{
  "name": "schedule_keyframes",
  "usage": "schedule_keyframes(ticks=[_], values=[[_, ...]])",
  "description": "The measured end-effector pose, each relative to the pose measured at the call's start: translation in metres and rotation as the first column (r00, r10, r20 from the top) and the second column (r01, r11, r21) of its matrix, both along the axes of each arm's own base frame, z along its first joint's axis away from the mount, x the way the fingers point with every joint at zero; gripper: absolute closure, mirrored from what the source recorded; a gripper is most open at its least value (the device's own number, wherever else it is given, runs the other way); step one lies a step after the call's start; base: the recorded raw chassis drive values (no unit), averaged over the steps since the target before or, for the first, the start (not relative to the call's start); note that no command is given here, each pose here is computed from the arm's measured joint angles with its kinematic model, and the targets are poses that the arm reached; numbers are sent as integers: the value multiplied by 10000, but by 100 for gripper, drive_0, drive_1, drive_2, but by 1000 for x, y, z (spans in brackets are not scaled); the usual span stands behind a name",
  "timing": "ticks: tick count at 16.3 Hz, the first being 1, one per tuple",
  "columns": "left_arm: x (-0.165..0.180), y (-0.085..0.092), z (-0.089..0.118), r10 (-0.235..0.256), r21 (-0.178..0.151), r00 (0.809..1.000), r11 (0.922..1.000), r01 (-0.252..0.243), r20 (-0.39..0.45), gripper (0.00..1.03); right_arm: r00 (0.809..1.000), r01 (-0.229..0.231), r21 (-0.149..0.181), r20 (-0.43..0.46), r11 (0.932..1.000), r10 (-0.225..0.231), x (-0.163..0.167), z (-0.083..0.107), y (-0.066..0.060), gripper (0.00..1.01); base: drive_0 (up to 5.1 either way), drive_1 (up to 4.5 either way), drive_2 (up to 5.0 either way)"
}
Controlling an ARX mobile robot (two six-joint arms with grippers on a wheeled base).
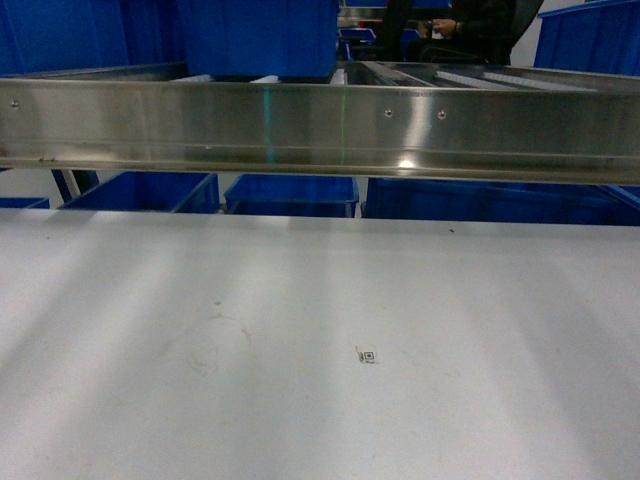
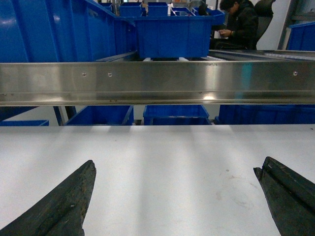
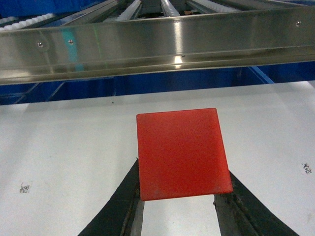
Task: Place magnetic block on left shelf second layer
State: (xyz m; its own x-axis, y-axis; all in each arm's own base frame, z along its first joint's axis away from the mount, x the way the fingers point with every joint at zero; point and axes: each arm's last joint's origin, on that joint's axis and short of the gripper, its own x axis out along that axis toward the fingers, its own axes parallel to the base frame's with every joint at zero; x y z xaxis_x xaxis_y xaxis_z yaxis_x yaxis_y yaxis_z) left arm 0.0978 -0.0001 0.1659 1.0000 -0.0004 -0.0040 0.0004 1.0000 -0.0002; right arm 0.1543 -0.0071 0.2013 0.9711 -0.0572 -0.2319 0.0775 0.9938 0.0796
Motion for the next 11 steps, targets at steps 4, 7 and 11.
schedule_keyframes(ticks=[4, 7, 11], values=[[0, 0, 0, 0, 0, 10000, 10000, 0, 4, 5, 9993, -118, 143, 359, 9998, 113, -5, 4, -13, 68, 0, 0, 0], [0, 0, 0, 0, 0, 10000, 10000, 0, 0, 5, 9993, -178, 157, 338, 9997, 172, -5, 4, -12, 68, 0, 0, 0], [0, 0, 0, 0, 0, 10000, 10000, 0, 0, 5, 9993, -179, 154, 338, 9997, 173, -5, 4, -12, 68, 0, 0, 0]])
